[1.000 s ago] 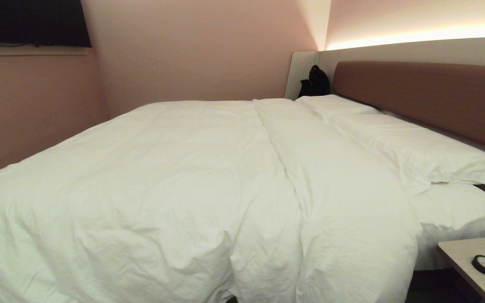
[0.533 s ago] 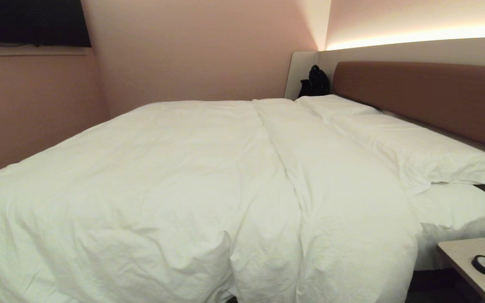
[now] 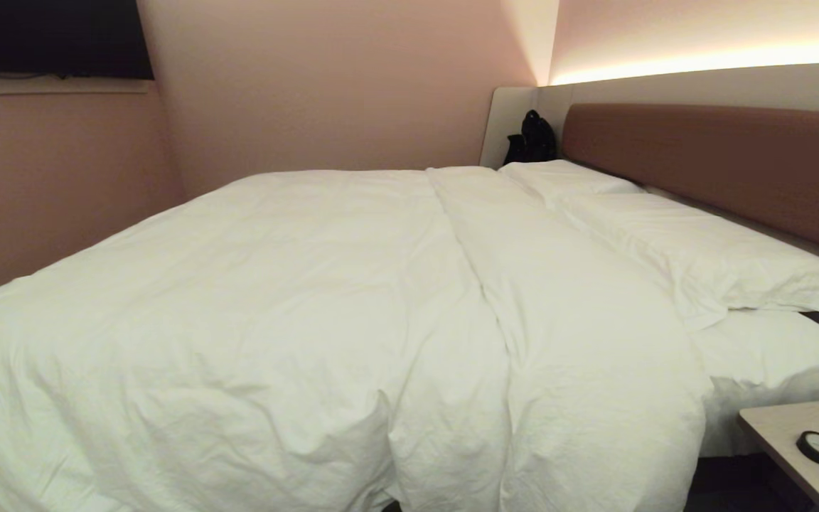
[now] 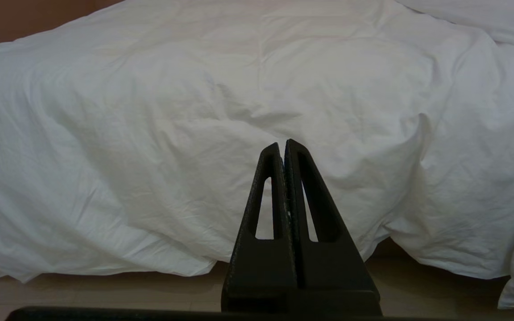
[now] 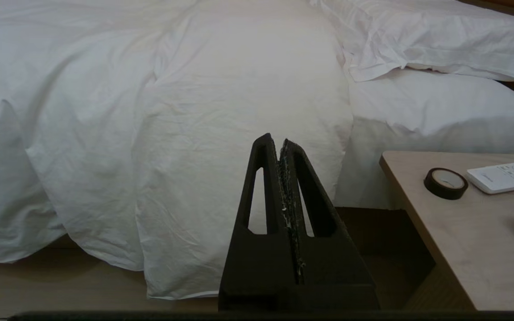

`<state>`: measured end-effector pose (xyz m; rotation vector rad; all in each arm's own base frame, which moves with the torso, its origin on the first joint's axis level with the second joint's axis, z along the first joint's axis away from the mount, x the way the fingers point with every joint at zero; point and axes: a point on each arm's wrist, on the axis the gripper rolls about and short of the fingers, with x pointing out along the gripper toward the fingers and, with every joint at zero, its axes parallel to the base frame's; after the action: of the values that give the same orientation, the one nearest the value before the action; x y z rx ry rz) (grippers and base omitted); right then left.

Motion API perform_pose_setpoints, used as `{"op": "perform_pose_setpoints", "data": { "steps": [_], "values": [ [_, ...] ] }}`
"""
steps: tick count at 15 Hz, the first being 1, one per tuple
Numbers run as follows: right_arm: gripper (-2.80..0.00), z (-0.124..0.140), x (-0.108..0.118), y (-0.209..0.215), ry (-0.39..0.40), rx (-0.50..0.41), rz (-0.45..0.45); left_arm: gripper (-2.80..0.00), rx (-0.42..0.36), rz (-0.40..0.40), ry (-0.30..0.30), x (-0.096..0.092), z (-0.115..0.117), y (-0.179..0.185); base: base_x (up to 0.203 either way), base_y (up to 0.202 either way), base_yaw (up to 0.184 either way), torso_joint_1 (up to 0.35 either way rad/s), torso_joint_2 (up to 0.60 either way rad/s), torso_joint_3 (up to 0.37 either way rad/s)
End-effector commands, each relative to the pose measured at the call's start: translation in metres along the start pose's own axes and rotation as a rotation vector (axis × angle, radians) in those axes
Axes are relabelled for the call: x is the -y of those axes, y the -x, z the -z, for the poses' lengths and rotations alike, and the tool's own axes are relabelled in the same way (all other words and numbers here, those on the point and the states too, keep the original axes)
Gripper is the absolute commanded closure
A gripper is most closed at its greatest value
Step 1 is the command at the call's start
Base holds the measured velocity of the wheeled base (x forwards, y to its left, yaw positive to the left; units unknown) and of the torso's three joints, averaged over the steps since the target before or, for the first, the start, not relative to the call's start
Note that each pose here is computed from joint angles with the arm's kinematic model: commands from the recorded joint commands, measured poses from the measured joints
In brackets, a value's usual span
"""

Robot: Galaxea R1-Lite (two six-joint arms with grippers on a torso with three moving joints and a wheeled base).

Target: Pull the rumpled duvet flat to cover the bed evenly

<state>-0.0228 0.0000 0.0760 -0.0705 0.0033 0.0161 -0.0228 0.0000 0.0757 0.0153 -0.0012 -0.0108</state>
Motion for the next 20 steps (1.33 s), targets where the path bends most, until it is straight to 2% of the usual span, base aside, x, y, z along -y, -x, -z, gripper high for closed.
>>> {"op": "perform_pose_setpoints", "data": {
  "steps": [1,6,20],
  "values": [
    [0.0,0.0004,0.0,0.0,-0.028,0.001,0.001,0.0,0.0,0.0,0.0,0.0,0.0,0.0,0.0,0.0,0.0,0.0,0.0,0.0],
    [0.0,0.0004,0.0001,0.0,-0.057,0.001,0.005,0.0,0.0,0.0,0.0,0.0,0.0,0.0,0.0,0.0,0.0,0.0,0.0,0.0],
    [0.0,0.0001,0.0001,0.0,-0.057,0.004,0.005,0.0,0.0,0.0,0.0,0.0,0.0,0.0,0.0,0.0,0.0,0.0,0.0,0.0]
  ]
}}
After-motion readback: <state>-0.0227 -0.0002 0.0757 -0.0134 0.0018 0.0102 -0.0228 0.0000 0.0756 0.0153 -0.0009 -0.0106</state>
